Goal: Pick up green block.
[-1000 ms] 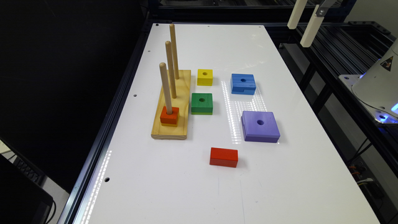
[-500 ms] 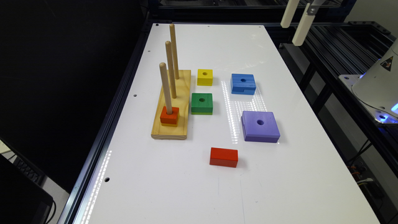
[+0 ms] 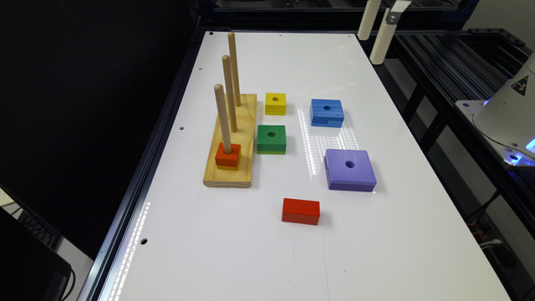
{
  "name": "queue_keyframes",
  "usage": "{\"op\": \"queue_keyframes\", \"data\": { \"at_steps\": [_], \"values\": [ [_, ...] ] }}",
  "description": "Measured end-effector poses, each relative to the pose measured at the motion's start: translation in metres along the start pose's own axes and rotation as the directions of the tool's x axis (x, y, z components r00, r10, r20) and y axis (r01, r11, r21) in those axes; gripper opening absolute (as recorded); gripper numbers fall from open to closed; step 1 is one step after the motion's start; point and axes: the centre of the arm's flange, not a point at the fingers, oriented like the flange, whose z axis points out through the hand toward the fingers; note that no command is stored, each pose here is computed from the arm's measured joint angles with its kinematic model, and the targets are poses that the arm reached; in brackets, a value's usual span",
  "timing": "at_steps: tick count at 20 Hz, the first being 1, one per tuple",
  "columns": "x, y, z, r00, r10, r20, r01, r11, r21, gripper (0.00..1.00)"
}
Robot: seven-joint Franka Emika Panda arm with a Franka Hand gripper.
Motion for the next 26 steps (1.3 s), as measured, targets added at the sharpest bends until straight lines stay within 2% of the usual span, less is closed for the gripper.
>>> {"op": "queue_keyframes", "data": {
  "at_steps": [8,14,17,20,22,26],
  "values": [
    [0.0039,-0.004,0.0,0.999998,-0.0008,0.0018,0.0008,0.999998,-0.002,1.0],
    [0.0108,-0.013,-0.004,0.999986,-0.0036,-0.0039,0.0036,0.999991,0.0023,1.0],
    [0.0169,-0.021,-0.004,0.999966,-0.0073,-0.0038,0.0074,0.999973,0.0008,1.0],
    [0.0224,-0.029,-0.003,0.999931,-0.0117,-0.001,0.0117,0.999927,-0.003,1.0],
    [0.0267,-0.037,-0.001,0.999866,-0.0164,0.0006,0.0164,0.999852,-0.0053,1.0],
    [0.0314,-0.05,0.0,0.999729,-0.0231,0.003,0.0231,0.999704,-0.0077,1.0]
  ]
}}
